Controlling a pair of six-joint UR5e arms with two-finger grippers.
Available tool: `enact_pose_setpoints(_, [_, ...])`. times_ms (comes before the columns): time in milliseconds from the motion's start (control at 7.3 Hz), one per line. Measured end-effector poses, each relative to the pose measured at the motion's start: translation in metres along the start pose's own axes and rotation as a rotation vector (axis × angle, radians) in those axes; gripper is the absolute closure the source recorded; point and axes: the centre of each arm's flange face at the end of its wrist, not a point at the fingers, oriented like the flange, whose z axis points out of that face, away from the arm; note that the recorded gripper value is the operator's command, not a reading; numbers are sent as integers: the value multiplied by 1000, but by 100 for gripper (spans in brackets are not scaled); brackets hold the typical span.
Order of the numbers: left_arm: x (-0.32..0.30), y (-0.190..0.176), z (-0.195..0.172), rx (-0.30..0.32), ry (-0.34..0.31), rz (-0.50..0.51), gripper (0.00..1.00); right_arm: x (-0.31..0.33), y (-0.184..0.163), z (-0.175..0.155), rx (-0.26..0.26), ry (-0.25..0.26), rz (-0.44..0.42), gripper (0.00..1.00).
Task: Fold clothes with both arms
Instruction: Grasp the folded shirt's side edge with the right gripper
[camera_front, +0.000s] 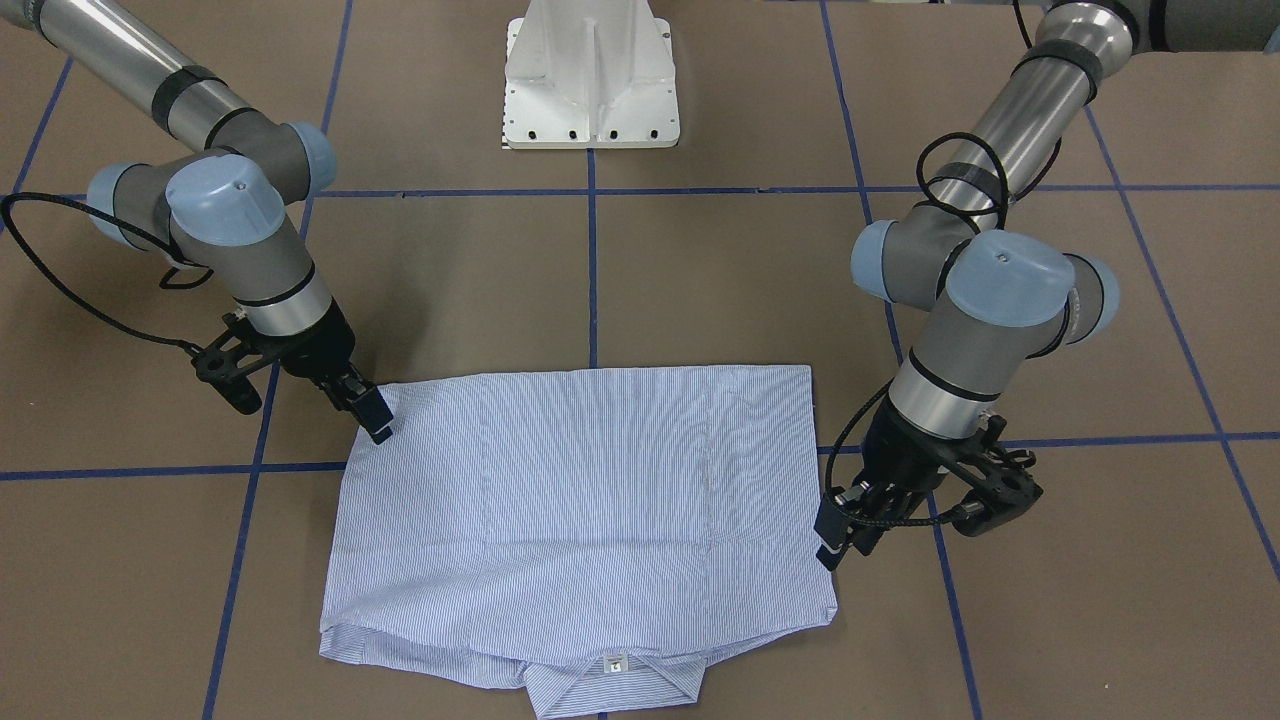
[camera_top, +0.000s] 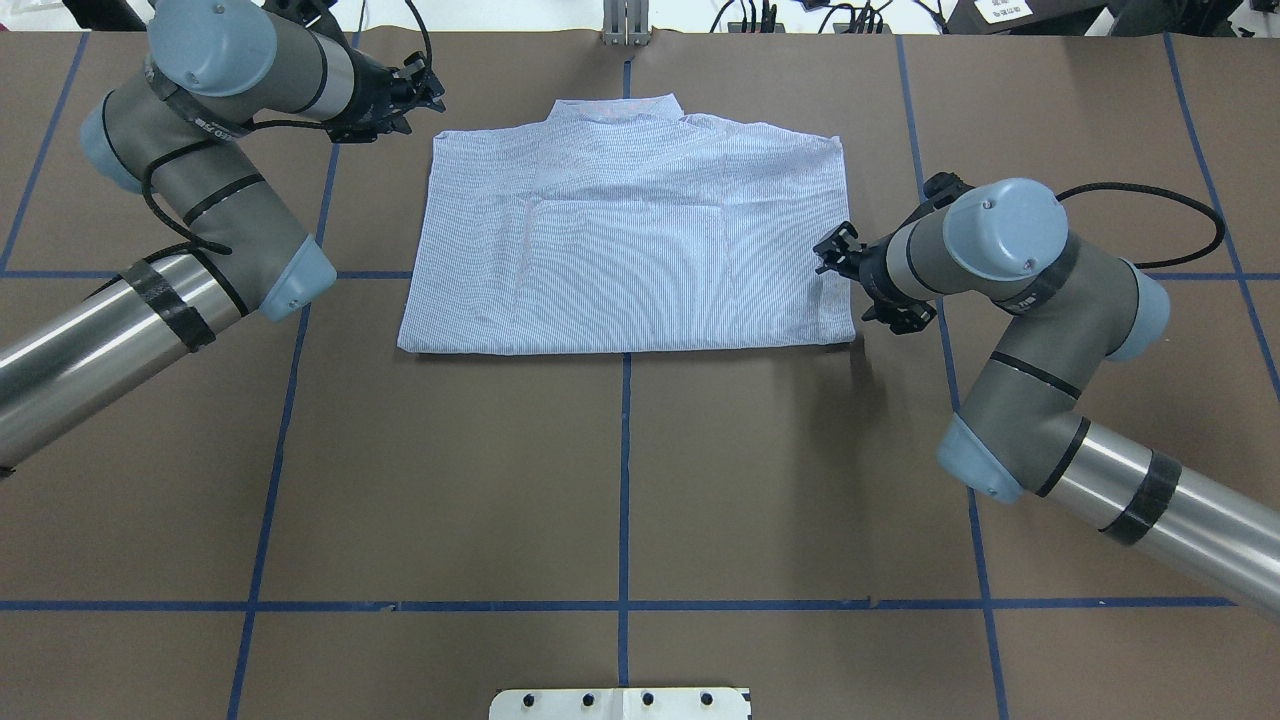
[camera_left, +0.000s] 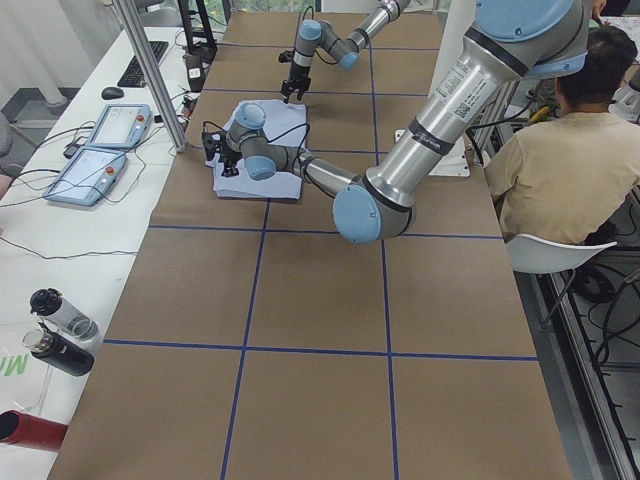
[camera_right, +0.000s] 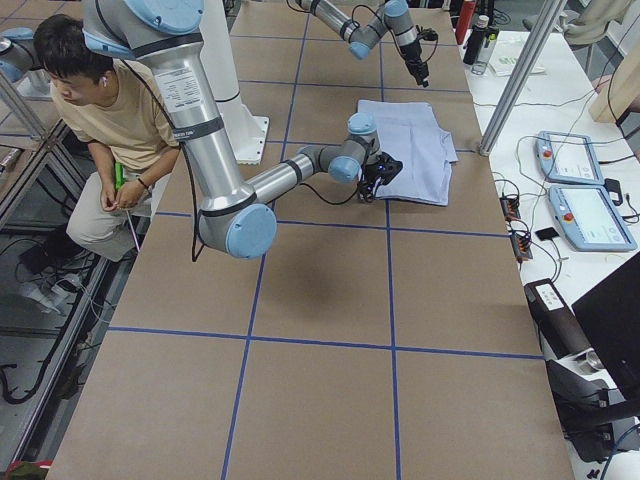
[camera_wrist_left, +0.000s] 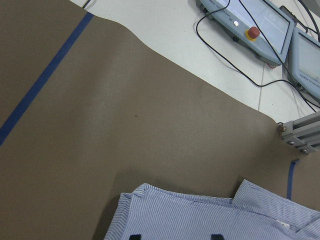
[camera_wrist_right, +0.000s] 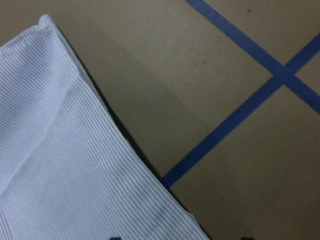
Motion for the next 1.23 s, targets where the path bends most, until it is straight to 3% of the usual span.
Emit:
enact_pose_setpoints(137, [0, 0, 0, 0, 1, 0, 44, 9, 3, 3, -6, -5, 6, 18])
enact_pose_setpoints(274, [0, 1, 0, 0, 1, 1, 44, 17, 6, 7, -9, 0, 7, 30])
enact_pose_setpoints(411, [0, 1, 0, 0, 1, 0, 44, 20, 9, 8, -13, 3, 11, 74])
enact_pose_setpoints(548, [0, 1, 0, -1, 0, -1, 44, 21, 11, 8, -16, 3, 27, 100])
enact_pose_setpoints(1233, [-1, 1, -1, 0, 1, -1, 44, 37, 18, -13, -36, -11, 53, 100])
